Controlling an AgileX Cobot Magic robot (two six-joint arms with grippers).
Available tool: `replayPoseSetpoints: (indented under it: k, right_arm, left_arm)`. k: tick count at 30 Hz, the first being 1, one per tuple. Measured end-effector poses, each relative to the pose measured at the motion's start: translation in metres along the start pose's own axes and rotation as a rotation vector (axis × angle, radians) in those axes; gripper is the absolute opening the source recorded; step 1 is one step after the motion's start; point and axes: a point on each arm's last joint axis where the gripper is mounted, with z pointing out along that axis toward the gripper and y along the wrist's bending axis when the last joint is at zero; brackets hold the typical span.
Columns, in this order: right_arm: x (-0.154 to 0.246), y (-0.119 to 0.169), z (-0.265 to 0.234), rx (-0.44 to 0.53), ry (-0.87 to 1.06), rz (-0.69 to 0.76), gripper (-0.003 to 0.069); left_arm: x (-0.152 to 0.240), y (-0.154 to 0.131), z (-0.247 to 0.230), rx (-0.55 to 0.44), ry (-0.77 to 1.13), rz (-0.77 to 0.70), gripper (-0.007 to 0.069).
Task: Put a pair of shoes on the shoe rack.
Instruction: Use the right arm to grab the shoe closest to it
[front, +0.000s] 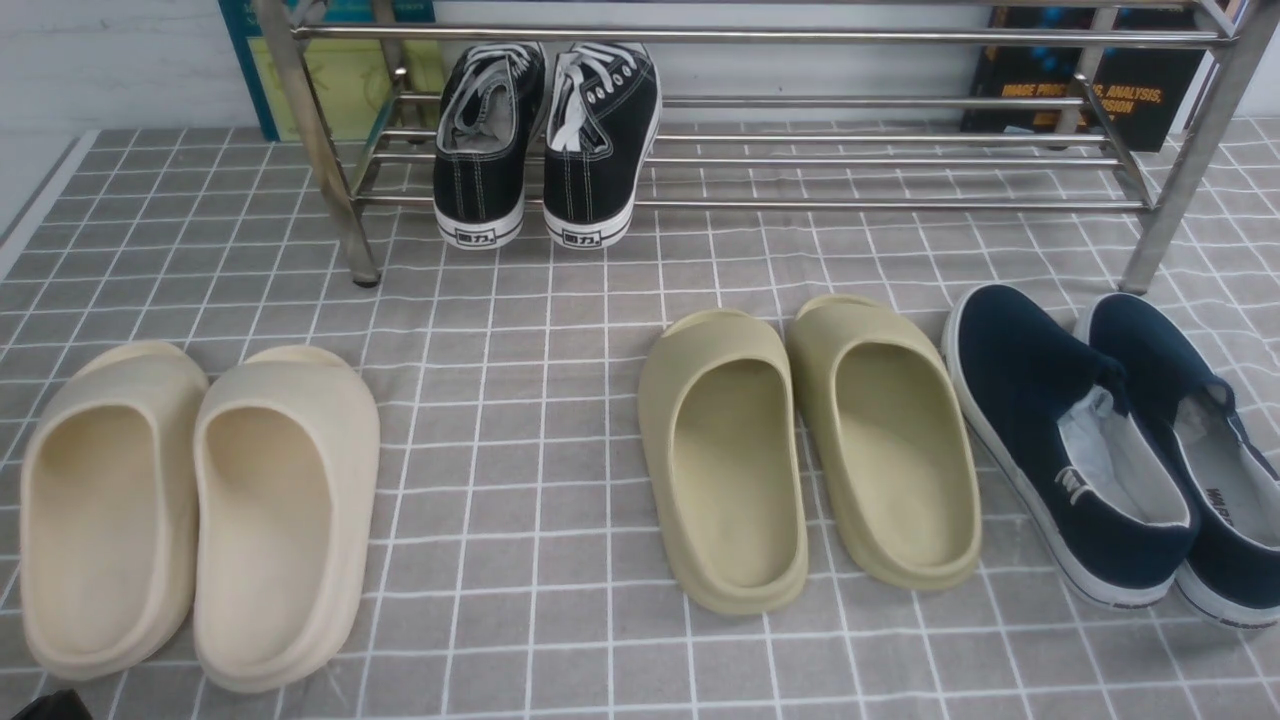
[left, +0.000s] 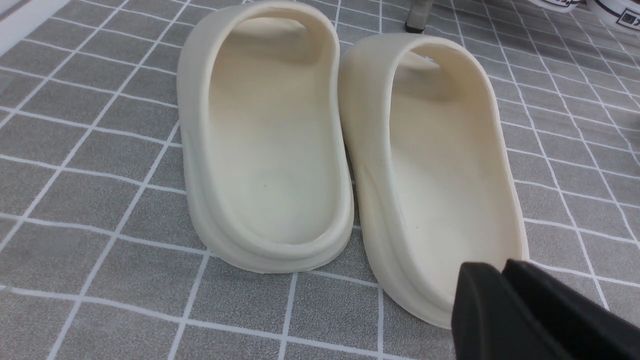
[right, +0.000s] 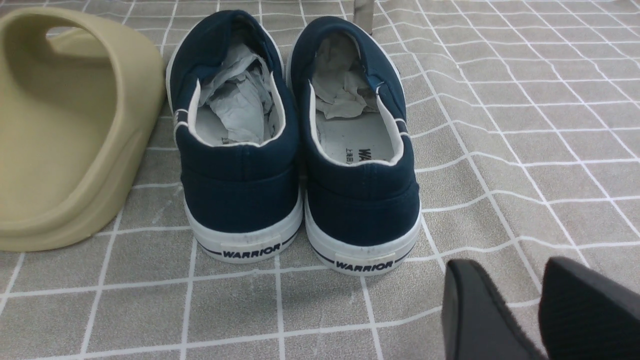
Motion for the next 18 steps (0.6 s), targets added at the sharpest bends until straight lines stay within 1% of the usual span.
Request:
replayPoseSetpoints:
  k: [7, 18]
  right_arm:
    - [0.0003, 0.0015, 0.0000, -0.017, 0.003, 0.042, 0.0239]
    - [0.0003, 0.0016, 0.0000, -0.018, 0.004, 0.045, 0.0239]
  left_arm:
    - [0.0000, 0.0000, 0.0000, 0.000, 0.000, 0.000, 0.0062]
    - [0.0000, 0.0000, 0.0000, 0.000, 0.000, 0.000, 0.0065]
